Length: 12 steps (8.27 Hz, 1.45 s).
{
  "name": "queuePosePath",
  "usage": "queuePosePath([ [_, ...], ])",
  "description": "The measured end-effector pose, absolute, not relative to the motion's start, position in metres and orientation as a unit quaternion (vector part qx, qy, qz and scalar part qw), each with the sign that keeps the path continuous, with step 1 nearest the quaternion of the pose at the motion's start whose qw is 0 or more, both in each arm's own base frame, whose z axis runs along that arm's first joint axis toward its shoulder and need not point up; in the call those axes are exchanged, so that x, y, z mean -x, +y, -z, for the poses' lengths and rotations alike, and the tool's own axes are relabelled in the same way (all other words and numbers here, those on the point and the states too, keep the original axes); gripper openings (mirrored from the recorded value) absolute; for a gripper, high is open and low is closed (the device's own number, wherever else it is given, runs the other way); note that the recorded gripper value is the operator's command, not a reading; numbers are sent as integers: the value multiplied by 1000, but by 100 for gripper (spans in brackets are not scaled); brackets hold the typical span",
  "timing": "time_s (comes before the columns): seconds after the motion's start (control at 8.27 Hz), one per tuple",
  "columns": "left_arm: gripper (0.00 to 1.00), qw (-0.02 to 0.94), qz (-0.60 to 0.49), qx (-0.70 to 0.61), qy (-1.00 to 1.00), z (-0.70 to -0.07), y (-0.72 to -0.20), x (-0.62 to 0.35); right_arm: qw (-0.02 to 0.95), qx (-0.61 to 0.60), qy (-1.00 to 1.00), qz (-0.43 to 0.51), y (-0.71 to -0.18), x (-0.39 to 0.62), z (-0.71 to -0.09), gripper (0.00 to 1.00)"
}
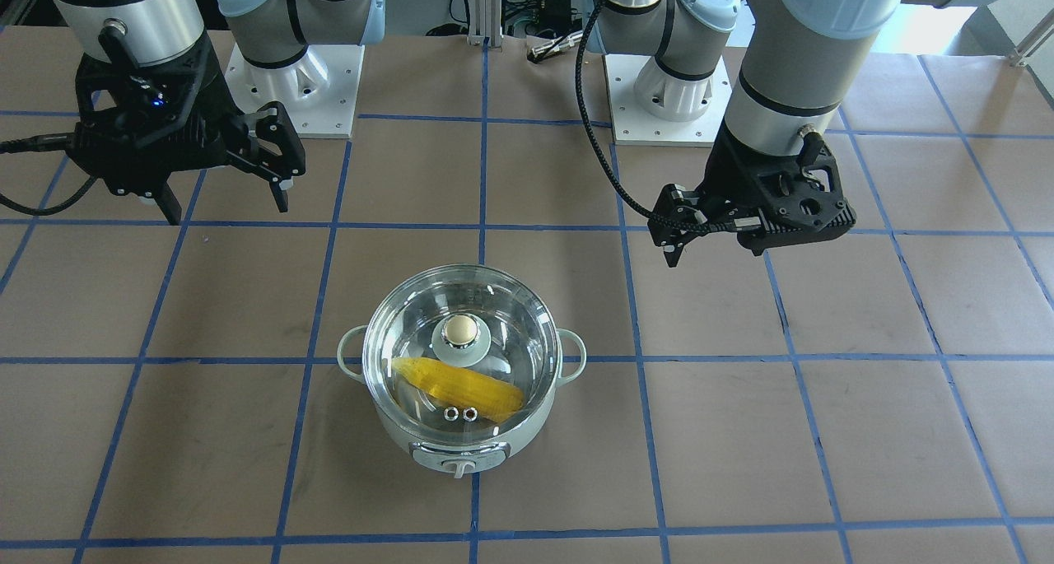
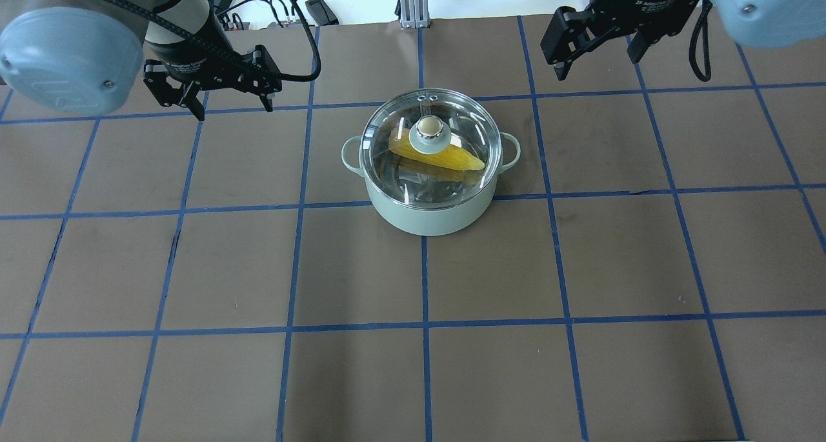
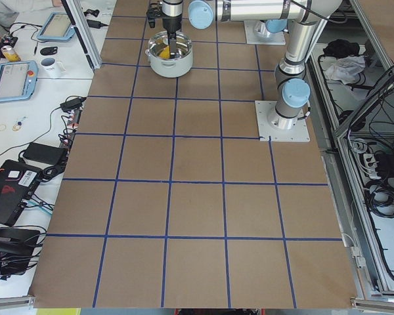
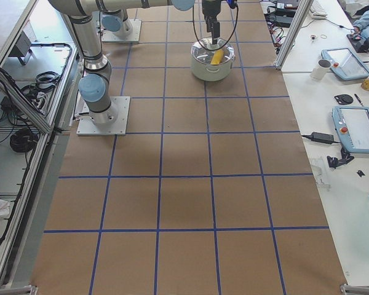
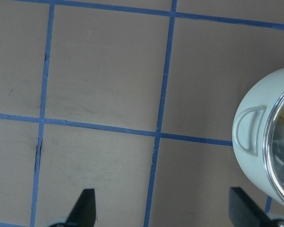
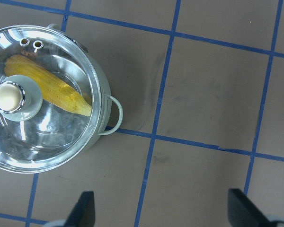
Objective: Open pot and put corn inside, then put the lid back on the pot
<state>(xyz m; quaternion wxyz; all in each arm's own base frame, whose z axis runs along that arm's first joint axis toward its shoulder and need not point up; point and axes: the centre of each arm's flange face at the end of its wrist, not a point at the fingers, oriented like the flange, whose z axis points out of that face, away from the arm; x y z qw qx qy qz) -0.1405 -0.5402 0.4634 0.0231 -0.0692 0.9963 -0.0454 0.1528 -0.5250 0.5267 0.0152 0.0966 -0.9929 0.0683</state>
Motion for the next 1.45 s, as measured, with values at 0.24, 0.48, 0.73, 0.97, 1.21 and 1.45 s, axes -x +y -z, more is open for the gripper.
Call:
queuePosePath([
  [0.24,100,24,40,70,996,-457,-538,140,26,-74,-995,-66,-524,-150,-526,100],
  [0.48,100,24,41,68,997,-457,-537,140,34,-34,-997,-64,-523,-149,-527,100],
  [0.73,100,24,41,67,997,-458,-536,140,32,-22,-997,-64,-522,-150,-527,100],
  [0.97,100,23,42,67,997,-459,-535,140,30,-21,-997,-65,-522,-151,-528,100],
  [1.21,100,23,41,67,997,-459,-536,140,29,-21,-997,-65,-522,-151,-528,100],
  [1.45,100,21,41,67,997,-458,-536,141,30,-21,-997,-65,-522,-151,-528,100],
])
